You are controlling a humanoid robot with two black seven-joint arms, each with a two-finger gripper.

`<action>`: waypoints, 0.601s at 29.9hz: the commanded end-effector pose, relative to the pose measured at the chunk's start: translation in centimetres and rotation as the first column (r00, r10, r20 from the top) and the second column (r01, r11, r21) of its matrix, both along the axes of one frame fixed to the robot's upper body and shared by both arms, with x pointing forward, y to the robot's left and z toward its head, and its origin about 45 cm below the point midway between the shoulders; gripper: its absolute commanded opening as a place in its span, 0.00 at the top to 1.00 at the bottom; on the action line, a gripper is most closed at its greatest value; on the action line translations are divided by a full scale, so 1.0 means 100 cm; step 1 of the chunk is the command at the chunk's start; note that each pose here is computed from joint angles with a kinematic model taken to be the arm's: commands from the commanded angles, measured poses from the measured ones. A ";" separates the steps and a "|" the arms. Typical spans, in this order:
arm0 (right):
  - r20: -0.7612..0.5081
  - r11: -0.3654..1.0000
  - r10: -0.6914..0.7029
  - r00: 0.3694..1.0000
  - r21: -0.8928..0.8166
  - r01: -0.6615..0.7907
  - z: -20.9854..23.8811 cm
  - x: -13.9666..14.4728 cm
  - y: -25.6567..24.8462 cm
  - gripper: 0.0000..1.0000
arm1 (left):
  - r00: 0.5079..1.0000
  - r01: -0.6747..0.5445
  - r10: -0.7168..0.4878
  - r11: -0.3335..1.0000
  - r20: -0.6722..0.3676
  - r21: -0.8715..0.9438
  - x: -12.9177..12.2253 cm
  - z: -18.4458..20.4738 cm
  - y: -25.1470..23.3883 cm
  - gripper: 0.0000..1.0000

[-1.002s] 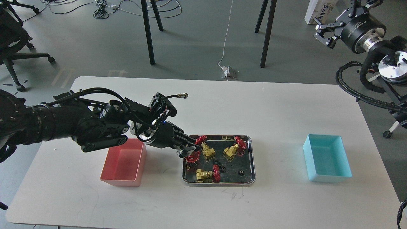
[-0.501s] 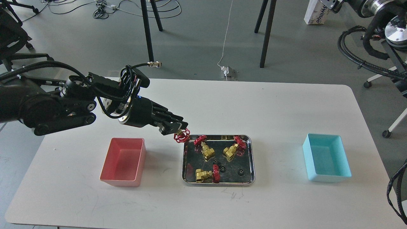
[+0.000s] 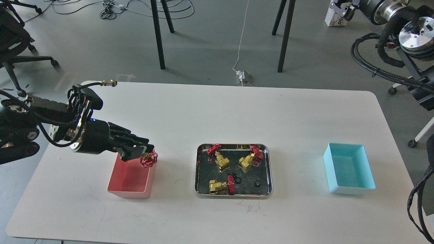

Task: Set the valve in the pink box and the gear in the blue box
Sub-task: 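Lift the valve and carry it over the pink box, then lower the valve into the pink box and open the left gripper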

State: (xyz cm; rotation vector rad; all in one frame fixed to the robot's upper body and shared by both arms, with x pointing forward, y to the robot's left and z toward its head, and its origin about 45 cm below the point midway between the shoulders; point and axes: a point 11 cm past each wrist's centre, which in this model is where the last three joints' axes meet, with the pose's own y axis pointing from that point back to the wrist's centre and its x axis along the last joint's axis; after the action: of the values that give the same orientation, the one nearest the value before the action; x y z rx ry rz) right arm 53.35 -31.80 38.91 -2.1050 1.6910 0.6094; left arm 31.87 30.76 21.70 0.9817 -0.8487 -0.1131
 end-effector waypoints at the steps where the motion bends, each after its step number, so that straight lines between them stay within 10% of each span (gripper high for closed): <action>1: -0.006 1.000 0.000 1.000 0.002 0.000 -0.004 -0.001 -0.001 0.00 | 1.000 -0.030 0.030 0.999 0.004 0.012 -0.003 -0.001 0.014 0.76; 18: -0.037 1.000 -0.008 0.999 0.006 0.008 -0.023 -0.005 -0.007 0.00 | 0.997 -0.079 0.080 0.993 -0.003 0.088 0.004 -0.037 0.040 0.76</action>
State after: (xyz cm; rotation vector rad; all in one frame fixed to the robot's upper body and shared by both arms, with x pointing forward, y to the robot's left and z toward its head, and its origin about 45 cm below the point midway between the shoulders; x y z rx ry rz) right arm 52.98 -32.31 37.13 -2.0972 1.7077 0.6450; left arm 32.29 35.02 18.69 1.0977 -0.8087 -0.0777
